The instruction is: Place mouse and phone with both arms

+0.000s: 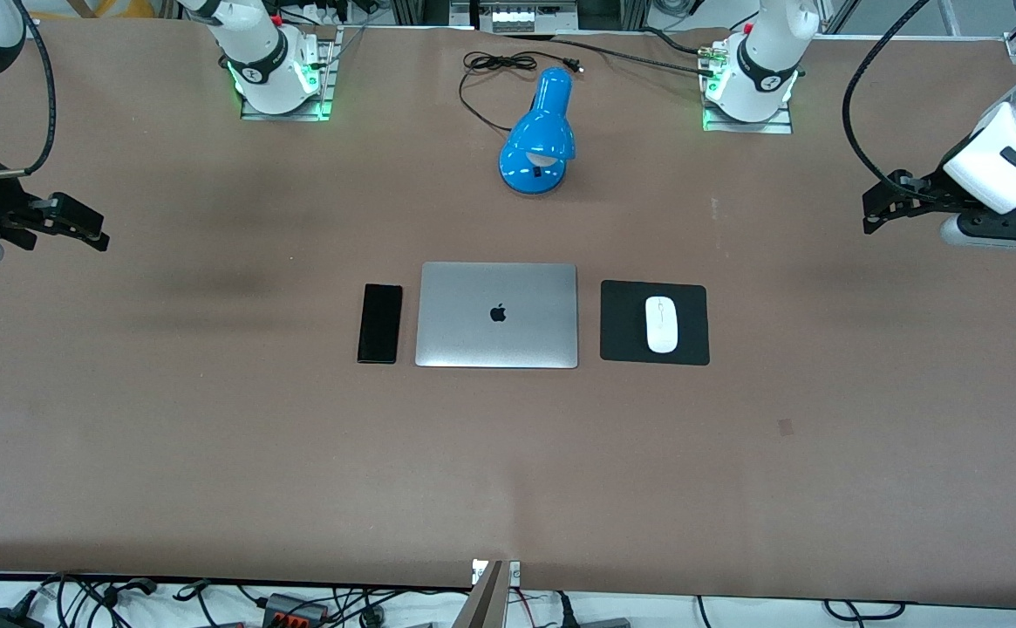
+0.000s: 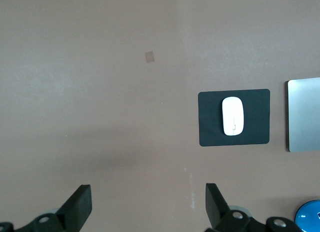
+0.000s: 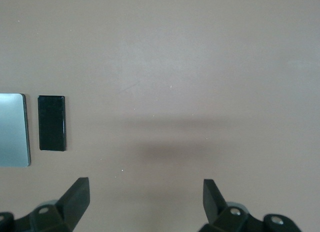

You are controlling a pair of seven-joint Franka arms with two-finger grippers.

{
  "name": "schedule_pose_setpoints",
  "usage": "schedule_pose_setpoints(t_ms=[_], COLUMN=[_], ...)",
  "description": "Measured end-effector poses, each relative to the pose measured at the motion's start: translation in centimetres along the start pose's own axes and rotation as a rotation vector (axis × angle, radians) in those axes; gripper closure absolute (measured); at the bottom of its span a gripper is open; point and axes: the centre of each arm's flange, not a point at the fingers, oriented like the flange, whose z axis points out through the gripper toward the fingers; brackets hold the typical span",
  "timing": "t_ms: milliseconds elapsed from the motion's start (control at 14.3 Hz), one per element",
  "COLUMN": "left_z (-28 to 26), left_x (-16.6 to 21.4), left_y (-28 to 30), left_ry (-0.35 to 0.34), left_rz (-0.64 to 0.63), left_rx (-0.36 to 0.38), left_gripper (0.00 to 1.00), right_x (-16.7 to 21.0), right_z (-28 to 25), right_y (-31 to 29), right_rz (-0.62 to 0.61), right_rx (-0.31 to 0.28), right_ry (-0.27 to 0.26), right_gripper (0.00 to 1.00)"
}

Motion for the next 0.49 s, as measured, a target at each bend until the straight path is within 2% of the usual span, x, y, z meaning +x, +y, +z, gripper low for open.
schedule_pose_setpoints(t_ms=[490], left_z=[0.02], left_x=[-0.05], left_y=[0.36], left_ry=[-0.005], left_rz=[0.006], left_rx=[0.000], left_gripper=[0.00], right_x=[0.01], right_z=[-0.29], right_y=[0.00], right_rz=[0.001], right_rx=[0.000], right_ry=[0.013], right_gripper=[0.00])
